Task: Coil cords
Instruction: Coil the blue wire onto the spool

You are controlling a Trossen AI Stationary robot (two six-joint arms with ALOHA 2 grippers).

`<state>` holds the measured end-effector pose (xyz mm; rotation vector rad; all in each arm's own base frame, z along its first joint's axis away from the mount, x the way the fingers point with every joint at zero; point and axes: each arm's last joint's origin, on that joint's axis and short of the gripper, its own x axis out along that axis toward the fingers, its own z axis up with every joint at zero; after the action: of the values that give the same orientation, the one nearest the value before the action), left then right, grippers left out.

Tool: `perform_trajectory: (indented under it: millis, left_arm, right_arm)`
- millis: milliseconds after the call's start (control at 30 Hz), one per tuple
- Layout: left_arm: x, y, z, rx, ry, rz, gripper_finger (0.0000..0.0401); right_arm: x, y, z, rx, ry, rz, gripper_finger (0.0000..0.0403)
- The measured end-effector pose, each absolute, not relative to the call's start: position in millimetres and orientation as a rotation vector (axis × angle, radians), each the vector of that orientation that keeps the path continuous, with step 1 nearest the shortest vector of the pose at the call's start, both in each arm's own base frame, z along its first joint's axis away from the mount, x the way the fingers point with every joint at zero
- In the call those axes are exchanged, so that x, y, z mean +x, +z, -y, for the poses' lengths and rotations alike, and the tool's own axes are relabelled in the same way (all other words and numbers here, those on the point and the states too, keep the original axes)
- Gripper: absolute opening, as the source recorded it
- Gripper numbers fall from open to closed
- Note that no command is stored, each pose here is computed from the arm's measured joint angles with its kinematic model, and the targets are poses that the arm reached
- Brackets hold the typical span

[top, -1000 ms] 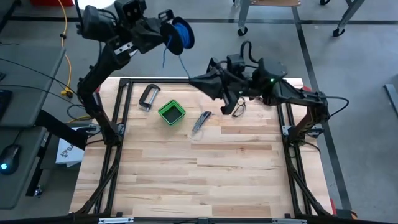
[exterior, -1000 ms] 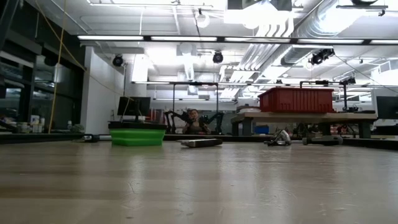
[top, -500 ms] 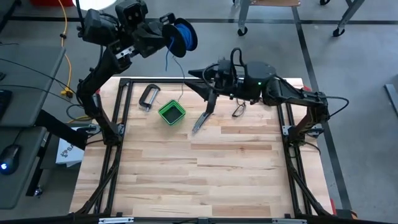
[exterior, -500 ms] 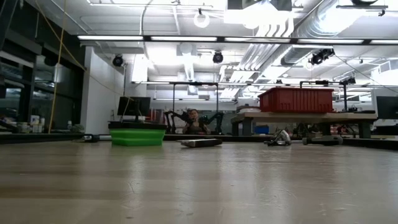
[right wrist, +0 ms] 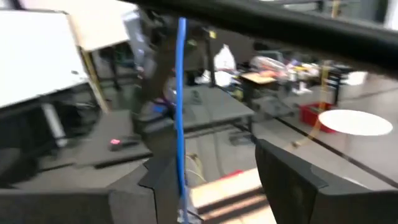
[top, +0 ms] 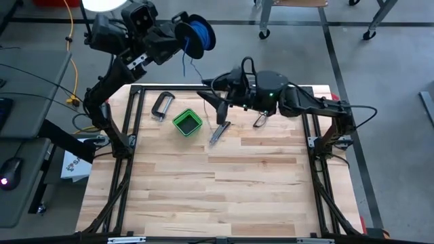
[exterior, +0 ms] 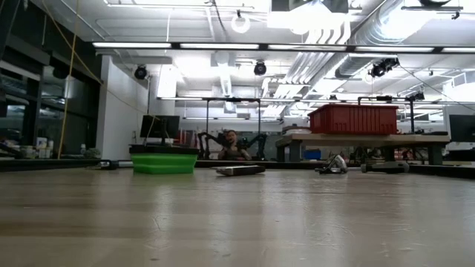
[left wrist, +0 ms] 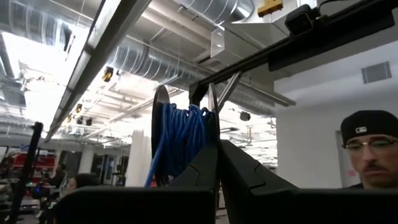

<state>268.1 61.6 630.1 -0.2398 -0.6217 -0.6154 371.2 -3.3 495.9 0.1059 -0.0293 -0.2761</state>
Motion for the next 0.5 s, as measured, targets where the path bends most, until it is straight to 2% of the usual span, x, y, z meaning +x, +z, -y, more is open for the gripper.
perform_trajectory:
  millis: [100,200,300,433,500]
  left_arm:
    - [268.7,630.1,-60.2,-0.232,-0.61,0.63,0.0001]
    - [268.1,630.7,-60.0,-0.227,-0.61,0.639,0.0001]
    - [267.9,630.8,-60.3,-0.226,-0.609,0.641,0.0001]
    - [268.4,630.4,-60.5,-0.23,-0.607,0.636,0.0001]
    - [268.1,630.3,-61.9,-0.228,-0.602,0.635,0.0001]
  right_arm:
    - [371.5,494.5,3.7,0.102,-0.28,0.016,0.0187]
    - [371.2,494.2,2.9,0.096,-0.261,0.009,0.0167]
    - [371.2,493.1,-0.5,0.098,-0.249,-0.004,0.0118]
    - [371.2,492.4,-3.4,0.093,-0.242,-0.011,0.0023]
    - [371.0,492.0,-5.8,0.093,-0.237,-0.017,0.0011]
